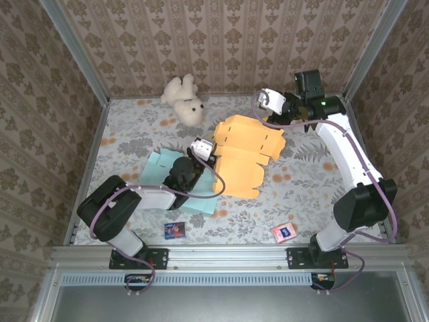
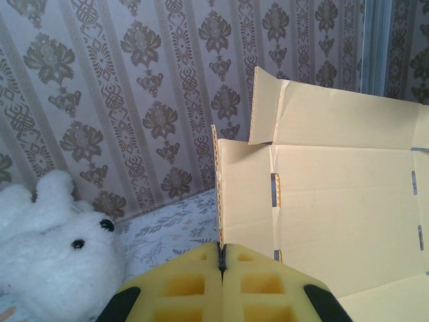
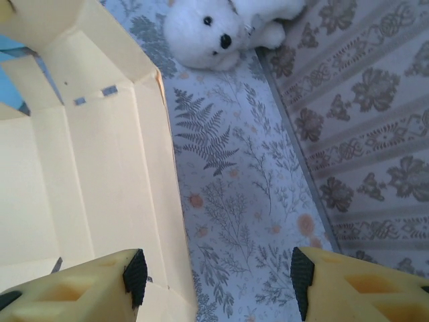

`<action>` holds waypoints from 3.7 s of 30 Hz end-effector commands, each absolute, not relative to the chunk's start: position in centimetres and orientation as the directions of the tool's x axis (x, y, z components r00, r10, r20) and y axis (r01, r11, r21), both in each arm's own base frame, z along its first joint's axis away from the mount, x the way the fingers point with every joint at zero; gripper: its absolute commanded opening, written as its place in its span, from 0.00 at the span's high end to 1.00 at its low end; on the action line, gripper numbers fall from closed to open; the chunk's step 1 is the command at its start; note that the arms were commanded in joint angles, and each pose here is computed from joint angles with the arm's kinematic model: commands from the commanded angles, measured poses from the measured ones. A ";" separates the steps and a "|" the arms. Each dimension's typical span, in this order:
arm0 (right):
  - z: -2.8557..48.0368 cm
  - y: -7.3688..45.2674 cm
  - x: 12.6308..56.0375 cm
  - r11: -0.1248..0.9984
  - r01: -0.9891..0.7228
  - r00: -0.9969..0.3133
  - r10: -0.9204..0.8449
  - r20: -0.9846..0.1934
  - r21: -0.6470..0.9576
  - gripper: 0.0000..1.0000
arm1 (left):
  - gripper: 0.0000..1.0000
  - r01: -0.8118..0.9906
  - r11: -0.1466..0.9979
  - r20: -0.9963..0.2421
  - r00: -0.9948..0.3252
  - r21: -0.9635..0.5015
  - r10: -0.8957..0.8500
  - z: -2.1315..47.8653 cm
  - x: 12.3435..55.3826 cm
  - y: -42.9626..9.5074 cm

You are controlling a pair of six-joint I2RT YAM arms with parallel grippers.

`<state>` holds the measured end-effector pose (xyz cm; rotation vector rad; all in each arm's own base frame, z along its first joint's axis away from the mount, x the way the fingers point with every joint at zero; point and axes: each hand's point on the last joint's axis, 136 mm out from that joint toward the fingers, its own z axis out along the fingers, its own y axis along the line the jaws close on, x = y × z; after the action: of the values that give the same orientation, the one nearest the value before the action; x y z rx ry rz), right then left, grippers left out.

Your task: Fold the paper box

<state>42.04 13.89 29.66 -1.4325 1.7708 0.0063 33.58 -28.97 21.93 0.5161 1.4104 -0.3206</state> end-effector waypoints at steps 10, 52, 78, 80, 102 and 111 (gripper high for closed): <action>26.1 13.5 39.8 0.188 -0.924 -0.006 -0.877 -0.481 -0.331 0.42 | 1.00 0.470 0.853 -0.963 0.239 0.226 0.123 23.8 32.6 -29.9; 20.2 12.0 39.8 0.200 -0.955 -0.078 -0.883 -0.463 -0.220 0.60 | 1.00 0.464 0.847 -0.951 0.276 0.260 0.140 24.3 31.7 -30.8; 20.6 11.5 39.3 0.174 -0.943 -0.052 -0.920 -0.389 -0.284 1.00 | 0.93 0.346 0.930 -0.977 0.205 0.125 0.055 24.9 32.0 -27.5; 20.9 11.3 39.2 0.178 -0.935 -0.057 -0.930 -0.364 -0.308 1.00 | 0.66 0.333 0.942 -0.984 0.175 0.034 -0.026 25.5 31.5 -26.0; 20.5 12.4 35.1 0.206 -0.943 -0.126 -0.948 -0.293 -0.262 1.00 | 0.84 0.633 0.591 -0.846 -0.501 -0.500 -0.180 24.5 24.0 -32.0; 20.0 12.4 35.0 0.186 -0.946 -0.098 -0.945 -0.311 -0.265 1.00 | 0.90 0.591 0.637 -0.836 -0.524 -0.495 -0.163 22.4 26.4 -34.3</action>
<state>35.26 12.46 19.78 -1.7637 2.0882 -0.0070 25.80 -33.61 21.06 0.3735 1.9366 -0.9569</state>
